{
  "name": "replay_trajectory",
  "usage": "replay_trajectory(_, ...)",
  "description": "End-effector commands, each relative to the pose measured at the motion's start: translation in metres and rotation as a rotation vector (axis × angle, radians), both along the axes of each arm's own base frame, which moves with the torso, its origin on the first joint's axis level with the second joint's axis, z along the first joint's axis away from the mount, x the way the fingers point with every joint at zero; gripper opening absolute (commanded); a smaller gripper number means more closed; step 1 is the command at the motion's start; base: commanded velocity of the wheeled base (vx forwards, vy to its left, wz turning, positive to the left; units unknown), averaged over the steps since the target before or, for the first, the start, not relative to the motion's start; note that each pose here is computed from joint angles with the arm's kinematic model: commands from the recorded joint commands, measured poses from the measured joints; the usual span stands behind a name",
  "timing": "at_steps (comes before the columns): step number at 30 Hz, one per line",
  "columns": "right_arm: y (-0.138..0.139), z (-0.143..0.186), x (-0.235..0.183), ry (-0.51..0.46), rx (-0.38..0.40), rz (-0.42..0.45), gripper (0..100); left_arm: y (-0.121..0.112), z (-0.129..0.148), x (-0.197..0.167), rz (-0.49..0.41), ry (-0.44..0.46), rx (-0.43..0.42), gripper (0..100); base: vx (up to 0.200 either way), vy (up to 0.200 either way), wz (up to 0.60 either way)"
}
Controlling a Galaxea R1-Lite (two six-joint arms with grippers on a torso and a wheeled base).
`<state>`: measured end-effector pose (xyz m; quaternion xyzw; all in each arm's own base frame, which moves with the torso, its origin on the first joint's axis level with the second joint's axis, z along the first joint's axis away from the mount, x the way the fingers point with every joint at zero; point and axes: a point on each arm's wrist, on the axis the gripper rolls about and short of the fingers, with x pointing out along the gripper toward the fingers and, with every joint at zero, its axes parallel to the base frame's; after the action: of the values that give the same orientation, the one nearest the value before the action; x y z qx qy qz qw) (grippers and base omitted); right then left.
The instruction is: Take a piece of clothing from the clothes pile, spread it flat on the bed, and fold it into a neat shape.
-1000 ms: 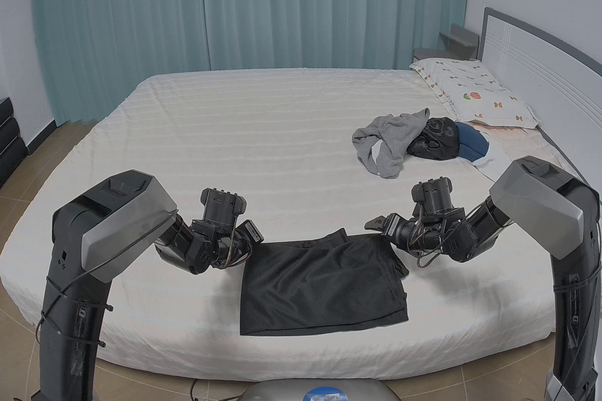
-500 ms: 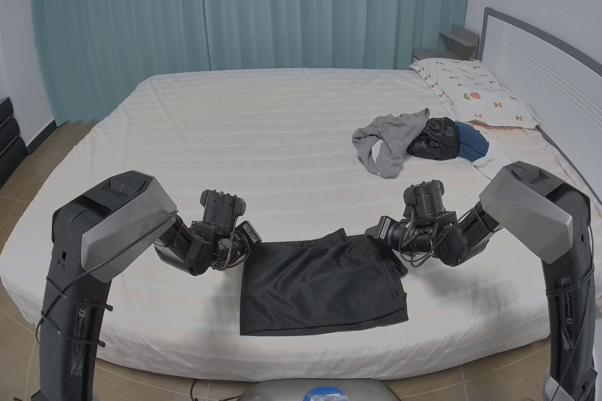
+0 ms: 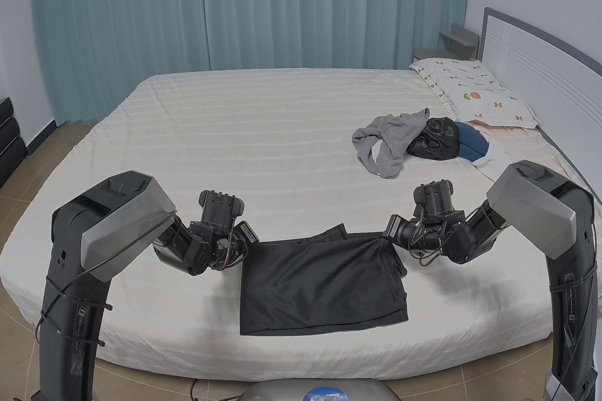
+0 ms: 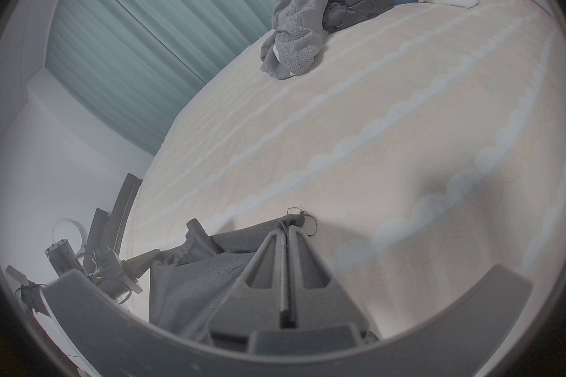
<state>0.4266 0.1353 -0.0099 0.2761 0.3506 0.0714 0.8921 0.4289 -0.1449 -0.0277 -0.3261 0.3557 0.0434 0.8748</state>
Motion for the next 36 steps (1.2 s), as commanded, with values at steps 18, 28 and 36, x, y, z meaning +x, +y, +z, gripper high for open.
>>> replay_trajectory(18, -0.009, 0.034, -0.029, 0.014, 0.060, 0.004, 100, 0.005, 0.002, -0.003, 0.011, 0.011, -0.020, 100, 0.000, 0.000, 0.00)
replay_trajectory(28, -0.028, 0.035, -0.114, 0.045, 0.188, 0.192, 100, 0.025, 0.013, 0.002, 0.074, 0.011, -0.096, 100, 0.000, 0.000, 0.00)
replay_trajectory(36, -0.019, 0.009, -0.131, 0.043, 0.196, 0.241, 100, 0.024, 0.014, 0.002, 0.078, 0.011, -0.110, 100, 0.000, 0.000, 0.00)
